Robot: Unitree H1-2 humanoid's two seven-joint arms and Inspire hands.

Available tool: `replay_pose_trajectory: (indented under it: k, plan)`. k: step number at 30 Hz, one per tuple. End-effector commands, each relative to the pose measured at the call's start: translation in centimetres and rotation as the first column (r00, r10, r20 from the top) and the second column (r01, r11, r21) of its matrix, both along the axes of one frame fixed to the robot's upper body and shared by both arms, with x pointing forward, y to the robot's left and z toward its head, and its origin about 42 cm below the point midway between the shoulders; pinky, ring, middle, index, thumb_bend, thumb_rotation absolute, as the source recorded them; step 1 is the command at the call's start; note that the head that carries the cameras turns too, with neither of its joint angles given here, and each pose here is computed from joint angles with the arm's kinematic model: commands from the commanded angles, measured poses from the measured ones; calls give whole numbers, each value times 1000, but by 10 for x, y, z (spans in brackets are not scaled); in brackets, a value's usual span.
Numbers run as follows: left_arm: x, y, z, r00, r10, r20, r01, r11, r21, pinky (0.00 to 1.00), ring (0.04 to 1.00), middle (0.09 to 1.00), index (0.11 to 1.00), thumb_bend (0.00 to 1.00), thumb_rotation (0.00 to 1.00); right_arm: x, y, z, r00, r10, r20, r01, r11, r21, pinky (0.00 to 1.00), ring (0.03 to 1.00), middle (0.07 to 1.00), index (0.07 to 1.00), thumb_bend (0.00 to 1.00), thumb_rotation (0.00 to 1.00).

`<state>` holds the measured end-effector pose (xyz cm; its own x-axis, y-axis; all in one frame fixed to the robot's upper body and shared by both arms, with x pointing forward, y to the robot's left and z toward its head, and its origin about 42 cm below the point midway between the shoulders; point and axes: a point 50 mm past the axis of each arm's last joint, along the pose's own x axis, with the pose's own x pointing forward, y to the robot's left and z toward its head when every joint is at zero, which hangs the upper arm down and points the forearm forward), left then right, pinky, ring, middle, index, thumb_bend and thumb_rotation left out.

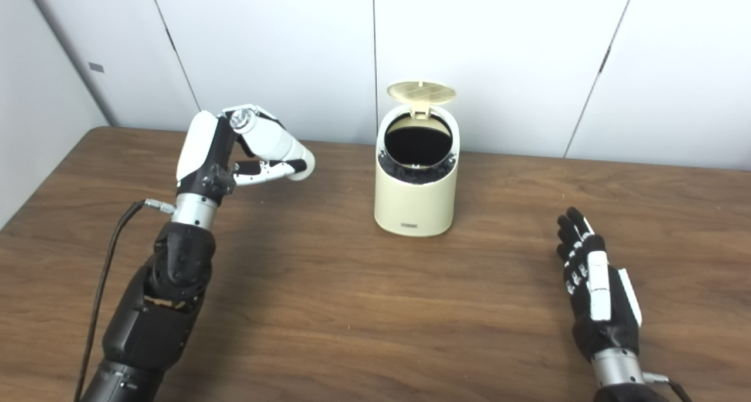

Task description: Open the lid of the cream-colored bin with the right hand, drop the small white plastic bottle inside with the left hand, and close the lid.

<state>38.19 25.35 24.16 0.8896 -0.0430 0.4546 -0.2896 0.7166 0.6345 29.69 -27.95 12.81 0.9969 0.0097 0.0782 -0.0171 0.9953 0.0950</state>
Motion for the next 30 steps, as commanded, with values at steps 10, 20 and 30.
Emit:
replay_pose_trajectory:
  k: [10, 20, 30]
  plan:
    - [-4, -34, 62, 968, -139, 207, 125, 989, 79, 320, 429, 524, 482, 473, 0, 9, 8, 13, 999, -6, 54, 6, 1000, 3, 998, 983, 940, 929, 560, 945]
    - [-4, -60, 79, 937, -179, 299, 146, 981, 131, 315, 409, 522, 491, 472, 0, 9, 16, 10, 999, -21, 47, 21, 1000, 8, 982, 961, 926, 915, 568, 940]
    - [6, -89, 79, 889, -256, 380, 228, 966, 119, 396, 429, 492, 480, 479, 0, 9, 21, 9, 999, -27, 46, 26, 999, 25, 996, 958, 922, 915, 551, 920]
